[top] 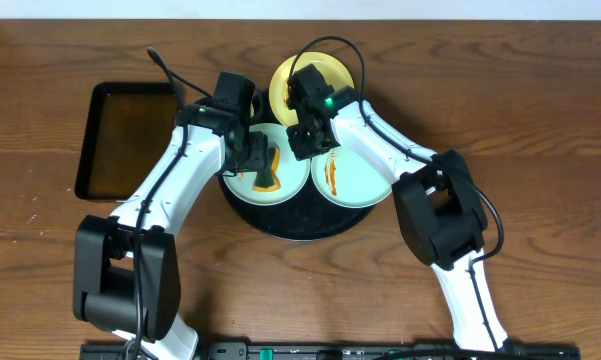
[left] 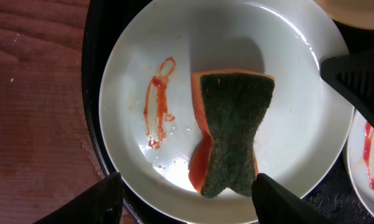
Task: Clean dirty plates on tray and stack at the side
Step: 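Scrub the left green plate with the sponge in the left gripper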
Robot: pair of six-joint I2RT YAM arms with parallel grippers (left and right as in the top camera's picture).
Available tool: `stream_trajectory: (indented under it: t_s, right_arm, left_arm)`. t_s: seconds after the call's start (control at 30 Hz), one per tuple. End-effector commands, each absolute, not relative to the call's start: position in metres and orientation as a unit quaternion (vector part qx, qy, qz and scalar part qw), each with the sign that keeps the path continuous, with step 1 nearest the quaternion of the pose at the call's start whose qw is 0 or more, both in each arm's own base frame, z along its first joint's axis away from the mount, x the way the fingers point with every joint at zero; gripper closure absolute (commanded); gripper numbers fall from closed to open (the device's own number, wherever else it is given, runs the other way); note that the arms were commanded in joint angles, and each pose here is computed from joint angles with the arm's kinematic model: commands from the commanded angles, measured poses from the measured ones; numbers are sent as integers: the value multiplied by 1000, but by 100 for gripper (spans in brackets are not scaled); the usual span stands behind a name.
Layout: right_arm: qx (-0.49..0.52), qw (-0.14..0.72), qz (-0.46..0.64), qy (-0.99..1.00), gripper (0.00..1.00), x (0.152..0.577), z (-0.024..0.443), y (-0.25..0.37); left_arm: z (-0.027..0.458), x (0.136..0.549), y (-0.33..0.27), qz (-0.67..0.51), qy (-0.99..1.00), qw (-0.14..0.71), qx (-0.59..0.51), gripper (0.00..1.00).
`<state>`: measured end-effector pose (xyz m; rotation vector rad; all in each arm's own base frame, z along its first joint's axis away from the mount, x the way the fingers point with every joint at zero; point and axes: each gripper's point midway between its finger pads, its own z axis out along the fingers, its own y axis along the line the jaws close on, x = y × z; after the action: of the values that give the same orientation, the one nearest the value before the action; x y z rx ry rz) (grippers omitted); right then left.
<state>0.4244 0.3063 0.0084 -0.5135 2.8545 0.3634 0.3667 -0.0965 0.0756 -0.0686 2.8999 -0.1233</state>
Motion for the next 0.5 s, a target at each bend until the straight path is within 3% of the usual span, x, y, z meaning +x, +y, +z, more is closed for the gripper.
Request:
stream_trajectory:
  t_s: [0.0,0.47]
  right_arm:
    - [-180,104,117,971,98,420,1,308]
    - [-180,105,118,971,96,420,2,308]
  left_arm:
    - [76,367,-98,-51,992,116,-27,33]
    - [36,367,-112,-76,994,73,-25,33]
